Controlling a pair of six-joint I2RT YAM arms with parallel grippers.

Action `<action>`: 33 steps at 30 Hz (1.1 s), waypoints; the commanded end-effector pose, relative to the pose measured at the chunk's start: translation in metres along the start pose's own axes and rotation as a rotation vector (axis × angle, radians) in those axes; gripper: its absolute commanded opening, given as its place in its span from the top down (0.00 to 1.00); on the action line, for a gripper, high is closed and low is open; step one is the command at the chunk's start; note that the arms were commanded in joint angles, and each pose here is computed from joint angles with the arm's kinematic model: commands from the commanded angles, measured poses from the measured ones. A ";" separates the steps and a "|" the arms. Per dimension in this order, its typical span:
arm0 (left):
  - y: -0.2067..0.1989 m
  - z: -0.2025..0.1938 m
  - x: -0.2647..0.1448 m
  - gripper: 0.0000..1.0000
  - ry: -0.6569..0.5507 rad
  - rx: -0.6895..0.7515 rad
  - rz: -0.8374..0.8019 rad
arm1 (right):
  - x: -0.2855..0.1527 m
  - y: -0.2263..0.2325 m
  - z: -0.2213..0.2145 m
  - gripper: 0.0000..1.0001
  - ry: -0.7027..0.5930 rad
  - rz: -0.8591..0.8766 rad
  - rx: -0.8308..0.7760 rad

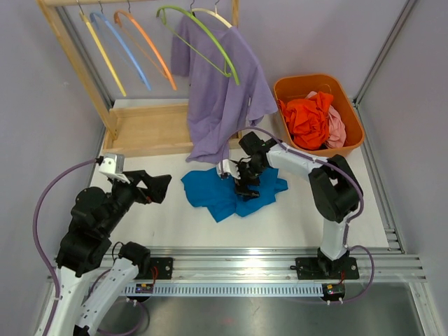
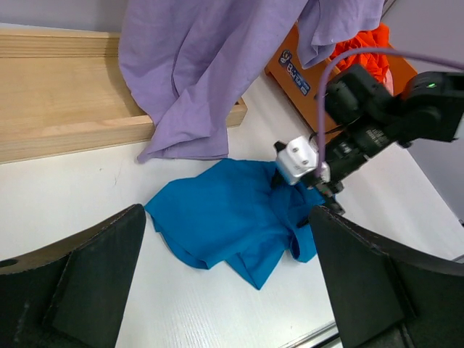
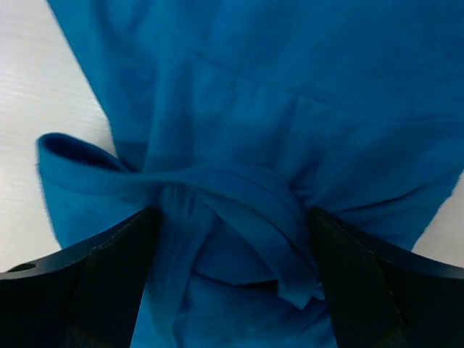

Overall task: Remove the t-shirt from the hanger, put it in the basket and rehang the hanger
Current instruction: Pick up the T-shirt from the center of the board.

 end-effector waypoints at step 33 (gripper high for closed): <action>0.004 0.003 0.000 0.01 -0.044 0.028 0.032 | -0.421 -0.008 -0.012 1.00 -0.710 -1.006 0.605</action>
Point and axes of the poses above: each gripper's point midway between its finger pads, its own x axis out along the fingers, its own y axis along the line the jaws close on, z = x × y, the point moved 10 cm from there along -x, back along the fingers, and after that the axes turned 4 degrees about x, right-handed, at the moved point
